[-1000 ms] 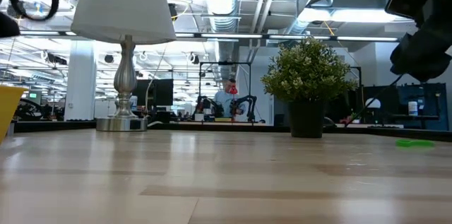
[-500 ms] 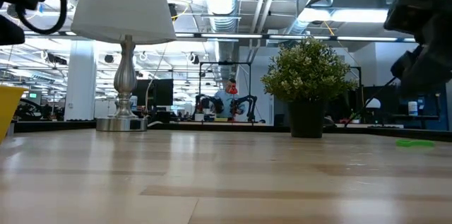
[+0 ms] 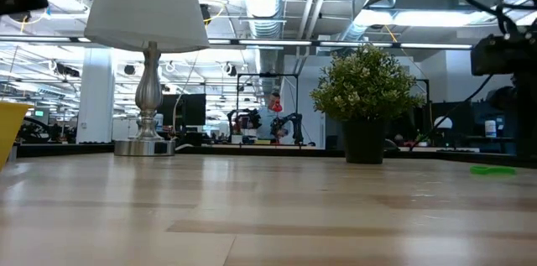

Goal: Pick and place items into bin
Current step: Put the green rubberband into the yellow bin

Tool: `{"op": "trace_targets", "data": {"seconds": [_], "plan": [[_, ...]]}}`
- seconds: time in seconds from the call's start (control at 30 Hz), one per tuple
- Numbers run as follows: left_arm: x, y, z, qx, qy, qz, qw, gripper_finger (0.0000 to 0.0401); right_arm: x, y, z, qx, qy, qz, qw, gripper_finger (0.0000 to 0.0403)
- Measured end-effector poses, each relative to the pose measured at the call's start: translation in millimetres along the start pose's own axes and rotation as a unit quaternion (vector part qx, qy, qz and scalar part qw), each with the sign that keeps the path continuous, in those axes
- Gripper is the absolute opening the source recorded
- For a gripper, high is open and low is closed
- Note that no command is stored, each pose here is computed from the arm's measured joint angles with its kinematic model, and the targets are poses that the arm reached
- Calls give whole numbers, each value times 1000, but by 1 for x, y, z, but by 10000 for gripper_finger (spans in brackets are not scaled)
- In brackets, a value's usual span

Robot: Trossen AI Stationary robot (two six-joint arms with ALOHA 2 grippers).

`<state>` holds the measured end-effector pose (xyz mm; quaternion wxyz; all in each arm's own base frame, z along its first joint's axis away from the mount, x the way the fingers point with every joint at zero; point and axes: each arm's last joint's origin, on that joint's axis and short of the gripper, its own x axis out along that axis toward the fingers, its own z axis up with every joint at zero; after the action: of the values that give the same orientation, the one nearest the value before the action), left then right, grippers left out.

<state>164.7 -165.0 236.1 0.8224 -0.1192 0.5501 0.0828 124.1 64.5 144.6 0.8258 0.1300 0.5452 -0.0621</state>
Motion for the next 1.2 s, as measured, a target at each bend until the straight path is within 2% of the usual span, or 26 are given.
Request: {"op": "trace_targets", "data": {"seconds": [0.27,0.73,0.87,1.03,1.13,1.2], "plan": [[-12,0,6,11,-48,-3,999,123,6,-10,7,-33,-20,-67,997,126],[-12,1,6,17,-48,0,999,123,30,-9,8,-30,34,-118,992,123],[-12,1,6,26,-50,1,998,123,32,-8,8,-21,36,-120,992,91],[-12,1,6,26,-50,1,998,123,32,-8,9,-7,24,-110,994,11],[-12,1,6,33,-50,1,998,123,31,-6,11,1,-10,-105,994,12],[-12,1,6,40,-51,1,998,123,30,-1,18,16,-68,-89,994,5]]}}
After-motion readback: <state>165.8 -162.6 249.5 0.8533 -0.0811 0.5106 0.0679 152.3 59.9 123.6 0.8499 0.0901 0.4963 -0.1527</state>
